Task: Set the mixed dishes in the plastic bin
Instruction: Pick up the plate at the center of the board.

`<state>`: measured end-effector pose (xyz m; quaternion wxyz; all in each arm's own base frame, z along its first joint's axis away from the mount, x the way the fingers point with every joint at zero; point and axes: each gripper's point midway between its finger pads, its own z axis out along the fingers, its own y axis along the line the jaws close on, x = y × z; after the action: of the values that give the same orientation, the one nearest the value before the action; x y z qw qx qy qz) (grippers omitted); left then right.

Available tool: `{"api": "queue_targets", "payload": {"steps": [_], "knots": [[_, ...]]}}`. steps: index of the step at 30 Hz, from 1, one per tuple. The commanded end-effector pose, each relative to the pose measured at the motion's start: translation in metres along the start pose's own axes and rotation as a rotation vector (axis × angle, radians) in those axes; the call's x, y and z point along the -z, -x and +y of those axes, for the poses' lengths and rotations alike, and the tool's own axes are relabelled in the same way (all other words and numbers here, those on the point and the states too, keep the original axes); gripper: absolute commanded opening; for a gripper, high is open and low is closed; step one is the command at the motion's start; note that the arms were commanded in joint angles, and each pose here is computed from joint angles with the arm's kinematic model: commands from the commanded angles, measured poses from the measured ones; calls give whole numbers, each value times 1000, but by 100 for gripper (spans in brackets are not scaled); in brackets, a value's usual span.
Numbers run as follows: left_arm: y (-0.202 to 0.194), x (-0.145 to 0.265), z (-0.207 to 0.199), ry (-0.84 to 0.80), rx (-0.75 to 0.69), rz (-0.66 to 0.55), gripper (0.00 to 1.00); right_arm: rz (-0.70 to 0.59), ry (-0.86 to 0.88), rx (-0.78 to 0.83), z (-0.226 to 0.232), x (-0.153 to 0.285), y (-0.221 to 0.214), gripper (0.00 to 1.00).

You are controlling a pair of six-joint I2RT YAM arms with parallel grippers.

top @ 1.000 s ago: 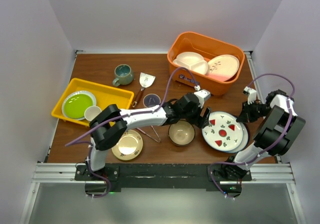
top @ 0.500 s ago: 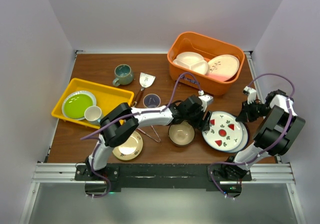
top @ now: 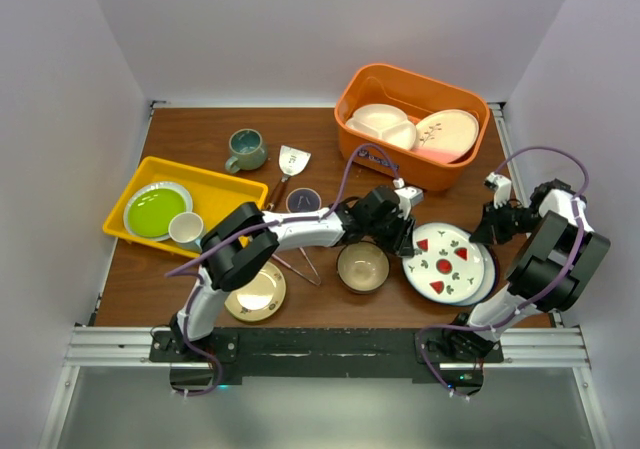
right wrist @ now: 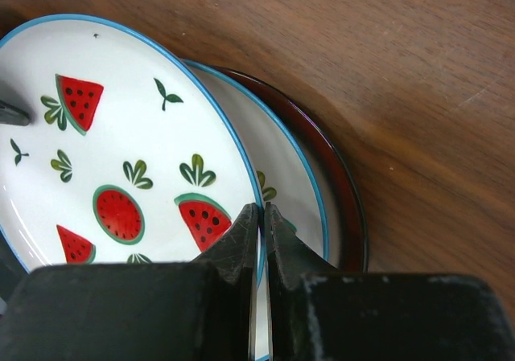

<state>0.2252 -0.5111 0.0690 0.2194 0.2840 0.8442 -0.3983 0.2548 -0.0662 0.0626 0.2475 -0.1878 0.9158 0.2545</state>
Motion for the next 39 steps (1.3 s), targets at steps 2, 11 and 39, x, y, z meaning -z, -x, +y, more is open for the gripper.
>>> {"api": "queue_targets", "payload": {"steps": [2, 11, 39], "knots": [[27, 2, -24, -90, -6, -66, 31, -89, 125, 0, 37, 8, 22, 0], [48, 19, -27, -104, 7, -131, 0, -98, 220, 75, 57, 17, 25, 0], [129, 129, -71, -225, -149, -463, 0, -111, 183, 270, 87, 34, 60, 88]]}}
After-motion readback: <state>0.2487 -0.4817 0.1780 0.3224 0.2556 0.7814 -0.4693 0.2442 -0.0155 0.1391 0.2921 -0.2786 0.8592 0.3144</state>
